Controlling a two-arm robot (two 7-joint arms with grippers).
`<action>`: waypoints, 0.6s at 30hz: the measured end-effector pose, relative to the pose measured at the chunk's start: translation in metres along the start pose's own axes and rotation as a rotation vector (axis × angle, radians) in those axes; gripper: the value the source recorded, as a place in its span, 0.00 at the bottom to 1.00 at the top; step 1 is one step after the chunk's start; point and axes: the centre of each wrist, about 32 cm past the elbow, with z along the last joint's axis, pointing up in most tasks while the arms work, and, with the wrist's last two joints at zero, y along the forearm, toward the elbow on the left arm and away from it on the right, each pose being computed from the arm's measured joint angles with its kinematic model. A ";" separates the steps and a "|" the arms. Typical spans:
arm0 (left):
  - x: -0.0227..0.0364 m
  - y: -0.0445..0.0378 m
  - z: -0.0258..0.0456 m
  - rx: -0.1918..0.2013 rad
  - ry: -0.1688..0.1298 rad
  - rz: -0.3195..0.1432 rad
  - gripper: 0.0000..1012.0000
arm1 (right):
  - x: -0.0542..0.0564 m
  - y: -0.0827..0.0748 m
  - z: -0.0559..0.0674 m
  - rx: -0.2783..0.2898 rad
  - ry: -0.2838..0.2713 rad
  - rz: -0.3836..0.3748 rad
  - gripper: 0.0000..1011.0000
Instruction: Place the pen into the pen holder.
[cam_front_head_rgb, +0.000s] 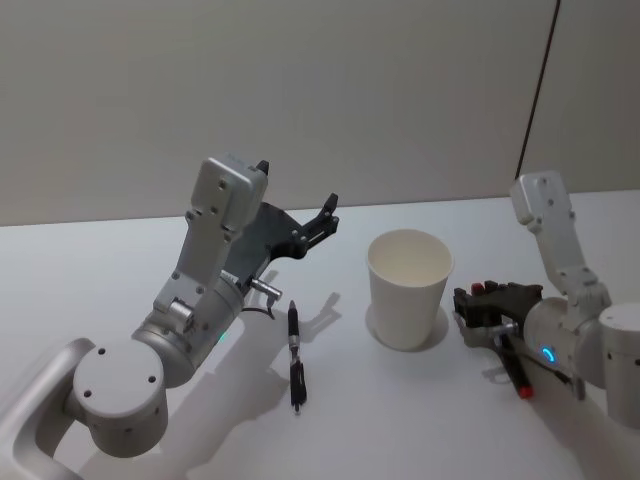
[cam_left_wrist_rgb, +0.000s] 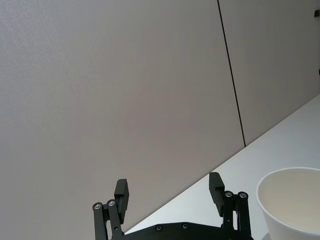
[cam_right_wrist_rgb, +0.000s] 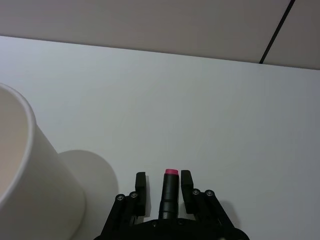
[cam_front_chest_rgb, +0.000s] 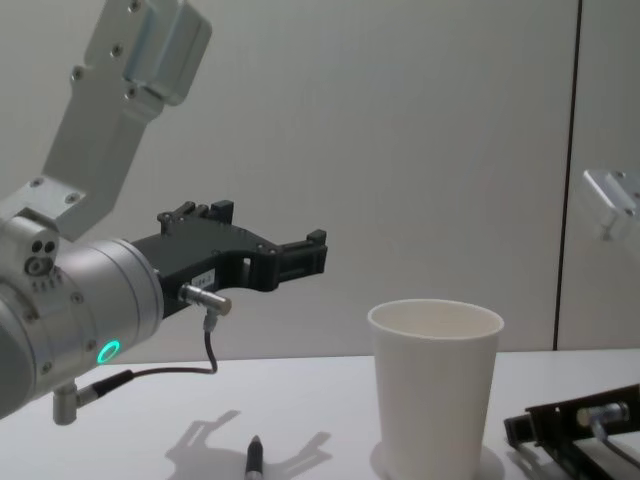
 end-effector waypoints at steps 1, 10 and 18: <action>0.0000 0.0000 0.0000 0.000 0.000 0.000 0.99 | 0.000 0.000 0.000 0.000 0.000 0.000 0.44; 0.0000 0.0000 0.0000 0.000 0.000 0.000 0.99 | 0.000 0.000 0.000 -0.001 0.000 -0.001 0.16; 0.0000 0.0000 0.0000 0.000 0.000 0.000 0.99 | 0.000 0.000 0.000 -0.002 0.000 -0.001 0.16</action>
